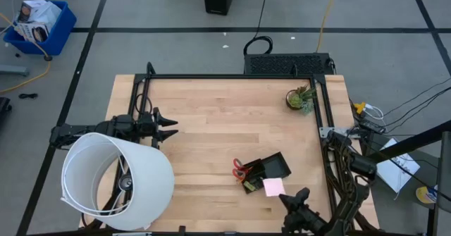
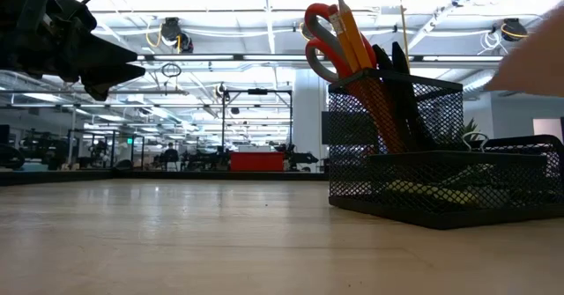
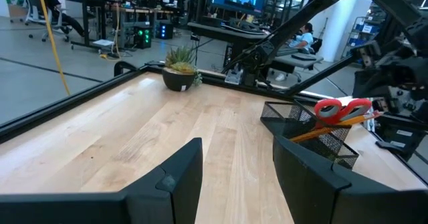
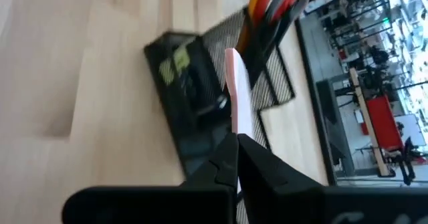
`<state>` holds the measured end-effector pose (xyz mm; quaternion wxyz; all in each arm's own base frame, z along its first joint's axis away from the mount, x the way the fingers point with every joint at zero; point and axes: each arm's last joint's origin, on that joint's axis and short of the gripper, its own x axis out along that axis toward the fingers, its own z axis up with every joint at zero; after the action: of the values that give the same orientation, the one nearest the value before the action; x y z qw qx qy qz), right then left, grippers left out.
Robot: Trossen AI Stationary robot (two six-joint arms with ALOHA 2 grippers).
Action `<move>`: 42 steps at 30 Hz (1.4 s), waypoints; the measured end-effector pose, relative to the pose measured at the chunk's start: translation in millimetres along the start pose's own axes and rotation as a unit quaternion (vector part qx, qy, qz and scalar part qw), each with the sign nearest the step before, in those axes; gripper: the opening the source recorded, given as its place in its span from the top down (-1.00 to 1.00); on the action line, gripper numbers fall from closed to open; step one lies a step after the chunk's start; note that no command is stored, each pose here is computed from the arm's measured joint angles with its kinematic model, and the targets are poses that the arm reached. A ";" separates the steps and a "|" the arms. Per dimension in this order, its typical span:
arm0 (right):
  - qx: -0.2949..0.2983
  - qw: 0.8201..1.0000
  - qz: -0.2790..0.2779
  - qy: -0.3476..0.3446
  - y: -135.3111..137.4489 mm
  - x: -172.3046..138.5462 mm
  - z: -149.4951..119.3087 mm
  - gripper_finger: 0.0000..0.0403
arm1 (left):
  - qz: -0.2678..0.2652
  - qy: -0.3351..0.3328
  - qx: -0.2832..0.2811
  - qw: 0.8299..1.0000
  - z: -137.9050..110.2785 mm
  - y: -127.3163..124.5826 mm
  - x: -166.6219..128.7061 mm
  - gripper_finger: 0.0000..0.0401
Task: Pick and place office supplies into organizer
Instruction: Put the pink sticky notes into the black desk organizer
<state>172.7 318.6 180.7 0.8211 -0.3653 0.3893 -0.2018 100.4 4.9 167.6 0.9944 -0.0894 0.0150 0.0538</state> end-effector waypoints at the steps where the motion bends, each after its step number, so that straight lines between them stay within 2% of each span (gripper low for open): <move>1: -0.001 1.000 0.001 0.007 1.1 0.6 -2.8 1.00 | 0.000 0.000 0.000 1.000 0.0 0.0 0.0 0.07; 5: -0.014 0.998 0.007 0.061 4.6 7.2 -14.6 1.00 | 0.000 0.000 0.000 1.000 0.0 0.0 0.0 0.07; 19: -0.124 0.987 -0.062 0.082 0.9 52.6 -35.1 1.00 | 0.000 0.000 0.000 1.000 0.0 0.0 0.0 0.07; 32: -0.141 0.981 -0.089 0.096 -4.0 73.0 -41.6 0.98 | 0.000 0.000 0.000 1.000 0.0 0.0 0.0 0.07; 37: -0.140 0.980 -0.093 0.102 -4.7 78.6 -43.6 0.84 | 0.000 0.000 0.000 1.000 0.1 0.0 0.0 0.07; 42: -0.127 0.982 -0.098 0.102 -3.9 81.7 -48.8 0.57 | 0.000 0.000 0.000 1.000 0.0 0.0 0.0 0.07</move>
<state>184.3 244.1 122.5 0.7005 -0.4803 0.4557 -0.2665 100.4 4.9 167.7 0.9944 -0.0894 0.0150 0.0539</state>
